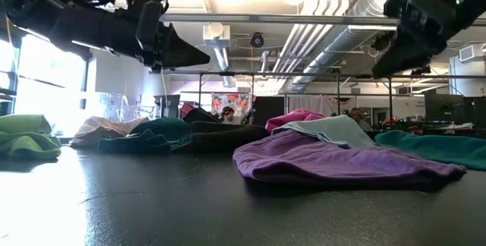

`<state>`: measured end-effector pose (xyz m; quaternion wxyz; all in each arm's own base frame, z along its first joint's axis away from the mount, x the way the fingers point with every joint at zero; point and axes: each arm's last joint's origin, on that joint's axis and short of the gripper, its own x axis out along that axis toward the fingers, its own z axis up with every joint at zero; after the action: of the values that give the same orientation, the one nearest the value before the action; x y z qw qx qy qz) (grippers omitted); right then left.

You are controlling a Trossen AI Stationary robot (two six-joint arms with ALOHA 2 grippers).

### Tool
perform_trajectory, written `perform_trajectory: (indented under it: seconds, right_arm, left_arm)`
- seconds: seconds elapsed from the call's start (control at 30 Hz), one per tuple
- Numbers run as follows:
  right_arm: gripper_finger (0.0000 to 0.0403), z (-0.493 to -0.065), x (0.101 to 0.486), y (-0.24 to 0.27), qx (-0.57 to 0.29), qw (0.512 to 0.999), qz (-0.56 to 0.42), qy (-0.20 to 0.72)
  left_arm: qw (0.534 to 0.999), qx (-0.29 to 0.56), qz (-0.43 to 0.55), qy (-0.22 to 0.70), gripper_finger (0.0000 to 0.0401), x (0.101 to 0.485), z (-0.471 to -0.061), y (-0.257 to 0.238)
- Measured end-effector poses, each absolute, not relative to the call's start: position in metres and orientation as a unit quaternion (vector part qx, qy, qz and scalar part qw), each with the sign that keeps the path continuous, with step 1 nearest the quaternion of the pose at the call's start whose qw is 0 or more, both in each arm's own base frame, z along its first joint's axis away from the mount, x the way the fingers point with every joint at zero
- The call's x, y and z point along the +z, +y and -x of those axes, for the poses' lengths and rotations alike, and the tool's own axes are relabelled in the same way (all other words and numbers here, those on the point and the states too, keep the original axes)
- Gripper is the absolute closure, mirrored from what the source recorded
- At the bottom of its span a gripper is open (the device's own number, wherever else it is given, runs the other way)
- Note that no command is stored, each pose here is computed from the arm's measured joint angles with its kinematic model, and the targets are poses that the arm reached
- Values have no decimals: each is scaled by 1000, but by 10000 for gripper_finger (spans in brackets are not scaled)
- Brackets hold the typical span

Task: Sort towels by color in basket
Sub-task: Put the right green towel into the bottom transparent bin

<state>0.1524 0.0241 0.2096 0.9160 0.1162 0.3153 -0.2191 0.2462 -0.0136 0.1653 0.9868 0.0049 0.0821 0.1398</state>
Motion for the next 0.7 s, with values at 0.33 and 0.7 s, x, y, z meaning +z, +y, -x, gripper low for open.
perform_trajectory:
  seconds: [0.33,0.7]
  right_arm:
    - [223,-146,165,22,-292,870,-163,362]
    - [224,-145,140,21,-325,840,-170,400]
  left_arm:
    - [988,123,5,89,401,164,-246,-15]
    - [988,123,9,88,401,164,-246,-15]
